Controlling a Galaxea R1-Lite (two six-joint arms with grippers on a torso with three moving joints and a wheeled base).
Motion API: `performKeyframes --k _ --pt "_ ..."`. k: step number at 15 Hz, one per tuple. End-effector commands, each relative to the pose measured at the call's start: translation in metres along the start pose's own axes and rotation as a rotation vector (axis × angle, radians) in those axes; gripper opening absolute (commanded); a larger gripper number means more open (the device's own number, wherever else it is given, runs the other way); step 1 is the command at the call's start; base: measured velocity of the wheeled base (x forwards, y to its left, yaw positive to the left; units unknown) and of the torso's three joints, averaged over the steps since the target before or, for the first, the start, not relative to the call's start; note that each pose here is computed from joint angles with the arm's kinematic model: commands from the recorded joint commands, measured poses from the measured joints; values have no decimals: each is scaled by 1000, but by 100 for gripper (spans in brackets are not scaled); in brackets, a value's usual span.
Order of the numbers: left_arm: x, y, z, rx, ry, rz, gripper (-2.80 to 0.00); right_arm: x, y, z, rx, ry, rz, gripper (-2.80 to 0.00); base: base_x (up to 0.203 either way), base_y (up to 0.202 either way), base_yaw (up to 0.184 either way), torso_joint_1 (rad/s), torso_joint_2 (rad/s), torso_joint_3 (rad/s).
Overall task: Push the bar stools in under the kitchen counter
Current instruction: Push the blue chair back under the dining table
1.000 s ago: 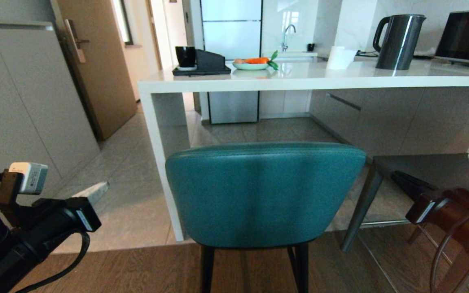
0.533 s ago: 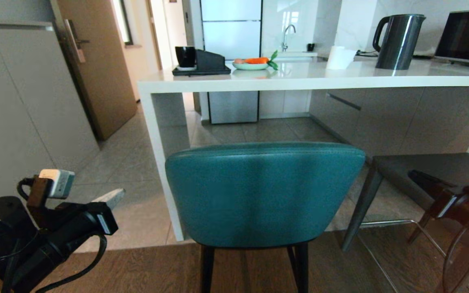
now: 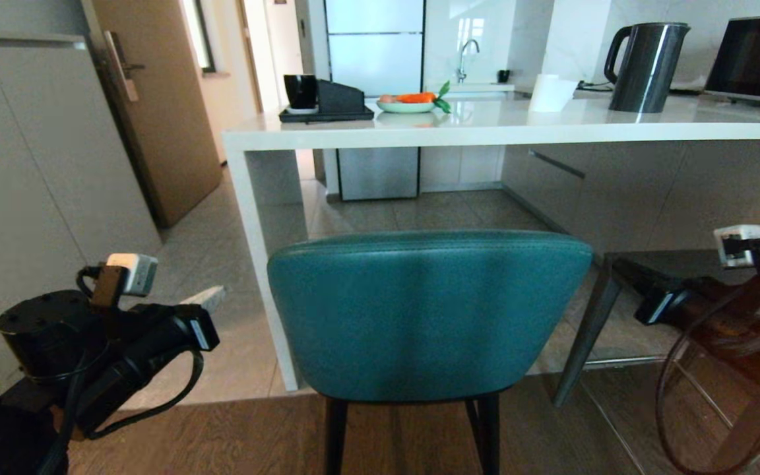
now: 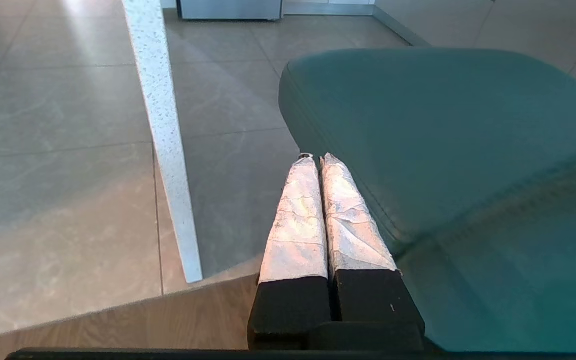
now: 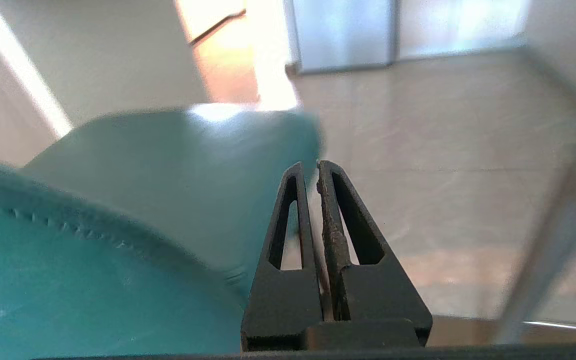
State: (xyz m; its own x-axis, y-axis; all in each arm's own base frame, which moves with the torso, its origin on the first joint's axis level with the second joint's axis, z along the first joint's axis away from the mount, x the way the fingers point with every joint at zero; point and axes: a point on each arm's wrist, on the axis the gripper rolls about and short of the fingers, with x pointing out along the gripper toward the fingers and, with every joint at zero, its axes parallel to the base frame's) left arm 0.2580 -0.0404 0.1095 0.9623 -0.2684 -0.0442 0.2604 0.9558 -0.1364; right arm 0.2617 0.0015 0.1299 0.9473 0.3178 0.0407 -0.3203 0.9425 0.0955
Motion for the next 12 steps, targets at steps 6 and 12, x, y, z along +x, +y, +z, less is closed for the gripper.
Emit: performKeyframes --k 6,12 --pt "22 -26 -19 3 50 -96 -280 41 11 -27 19 48 39 -280 0 0 0 0 0 0" --pt "28 -52 -25 13 47 -82 -280 41 19 -27 9 48 65 -280 0 0 0 0 0 0"
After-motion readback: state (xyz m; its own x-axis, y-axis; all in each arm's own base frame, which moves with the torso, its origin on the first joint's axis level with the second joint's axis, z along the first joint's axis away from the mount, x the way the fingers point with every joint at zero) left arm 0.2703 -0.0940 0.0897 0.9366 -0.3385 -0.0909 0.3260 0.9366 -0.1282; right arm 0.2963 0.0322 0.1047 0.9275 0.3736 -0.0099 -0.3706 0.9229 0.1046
